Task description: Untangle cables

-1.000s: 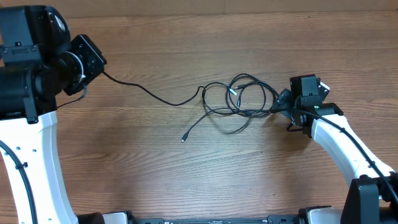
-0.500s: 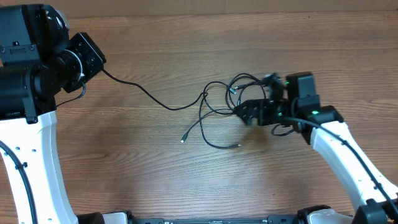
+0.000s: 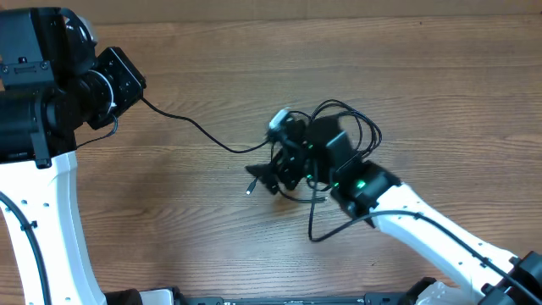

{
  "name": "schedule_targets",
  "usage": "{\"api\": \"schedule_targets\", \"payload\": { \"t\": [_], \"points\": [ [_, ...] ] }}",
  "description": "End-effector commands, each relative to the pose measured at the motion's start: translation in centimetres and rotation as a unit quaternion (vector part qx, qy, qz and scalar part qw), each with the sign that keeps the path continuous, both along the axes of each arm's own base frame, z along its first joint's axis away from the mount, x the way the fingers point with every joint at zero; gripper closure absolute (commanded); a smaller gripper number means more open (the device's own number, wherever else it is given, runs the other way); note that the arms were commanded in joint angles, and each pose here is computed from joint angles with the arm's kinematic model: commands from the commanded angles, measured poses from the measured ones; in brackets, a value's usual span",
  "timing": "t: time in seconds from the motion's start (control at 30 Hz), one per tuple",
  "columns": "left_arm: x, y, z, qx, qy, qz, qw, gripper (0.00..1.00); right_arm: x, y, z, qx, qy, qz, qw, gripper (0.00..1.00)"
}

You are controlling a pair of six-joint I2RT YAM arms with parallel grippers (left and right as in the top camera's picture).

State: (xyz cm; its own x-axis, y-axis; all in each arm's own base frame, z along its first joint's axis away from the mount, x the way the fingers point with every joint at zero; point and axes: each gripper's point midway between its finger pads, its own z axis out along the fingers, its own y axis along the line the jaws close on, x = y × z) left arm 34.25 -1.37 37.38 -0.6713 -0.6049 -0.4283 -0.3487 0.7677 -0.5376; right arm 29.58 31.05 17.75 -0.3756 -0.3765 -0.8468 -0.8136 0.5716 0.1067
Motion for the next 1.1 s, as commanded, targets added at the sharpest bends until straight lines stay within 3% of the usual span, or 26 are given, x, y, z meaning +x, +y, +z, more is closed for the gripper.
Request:
{"api": "schedule_targets", "payload": {
  "t": [0.0,0.1,0.23,0.27,0.3,0.33,0.37,0.4,0.43,0.63,0.8,0.9,1.07],
  "points": [
    [-0.5,-1.1,1.2,-0.015,-0.017,-0.023,0.999,0.96,-0.3,1.4,0.9,-0.022,-0.053,0.008,0.998,0.00],
    [-0.5,-2.2,1.4,-0.044,-0.016,-0.040,0.998,0.96,-0.2,2.3,0.4,-0.049,-0.092,0.012,0.994,0.00],
    [-1.1,-3.5,1.6,-0.073,-0.011,-0.066,0.995,0.96,2.9,1.9,-0.7,-0.075,-0.131,-0.053,0.987,0.04],
    [-1.4,-3.6,1.4,-0.071,-0.006,-0.073,0.995,0.96,3.9,1.9,-0.3,-0.046,-0.120,-0.078,0.989,0.23],
    [-1.4,-3.5,1.3,-0.069,-0.004,-0.073,0.995,0.96,4.3,1.7,0.0,-0.031,-0.114,-0.092,0.989,0.34],
    [-1.5,-3.4,1.1,-0.066,-0.002,-0.074,0.995,0.96,4.6,1.5,0.5,-0.016,-0.108,-0.105,0.989,0.54],
    [-1.6,-3.5,1.1,-0.063,-0.002,-0.078,0.995,0.96,4.8,1.4,1.2,0.004,-0.097,-0.115,0.989,0.80],
    [-1.6,-3.4,1.0,-0.059,-0.003,-0.081,0.995,0.96,4.8,1.5,2.0,0.024,-0.087,-0.116,0.989,0.92],
    [-1.6,-3.5,1.0,-0.055,-0.003,-0.086,0.995,0.96,4.5,1.9,3.2,0.051,-0.075,-0.104,0.990,0.96],
    [-1.6,-4.2,-1.5,-0.033,0.027,-0.107,0.993,0.96,-0.8,3.1,11.4,0.182,-0.040,0.042,0.982,0.96],
    [-0.5,-5.0,-5.6,-0.039,0.068,-0.104,0.991,0.96,-5.3,-0.2,17.0,0.223,-0.048,0.094,0.969,0.96],
    [-0.2,-6.9,-8.3,-0.067,0.098,-0.108,0.987,0.96,-7.5,-0.9,19.2,0.250,-0.044,0.127,0.959,0.96],
    [0.1,-11.0,-10.5,-0.080,0.096,-0.164,0.978,0.96,-7.4,-0.5,18.3,0.251,-0.012,0.124,0.960,0.96]
  ]
}}
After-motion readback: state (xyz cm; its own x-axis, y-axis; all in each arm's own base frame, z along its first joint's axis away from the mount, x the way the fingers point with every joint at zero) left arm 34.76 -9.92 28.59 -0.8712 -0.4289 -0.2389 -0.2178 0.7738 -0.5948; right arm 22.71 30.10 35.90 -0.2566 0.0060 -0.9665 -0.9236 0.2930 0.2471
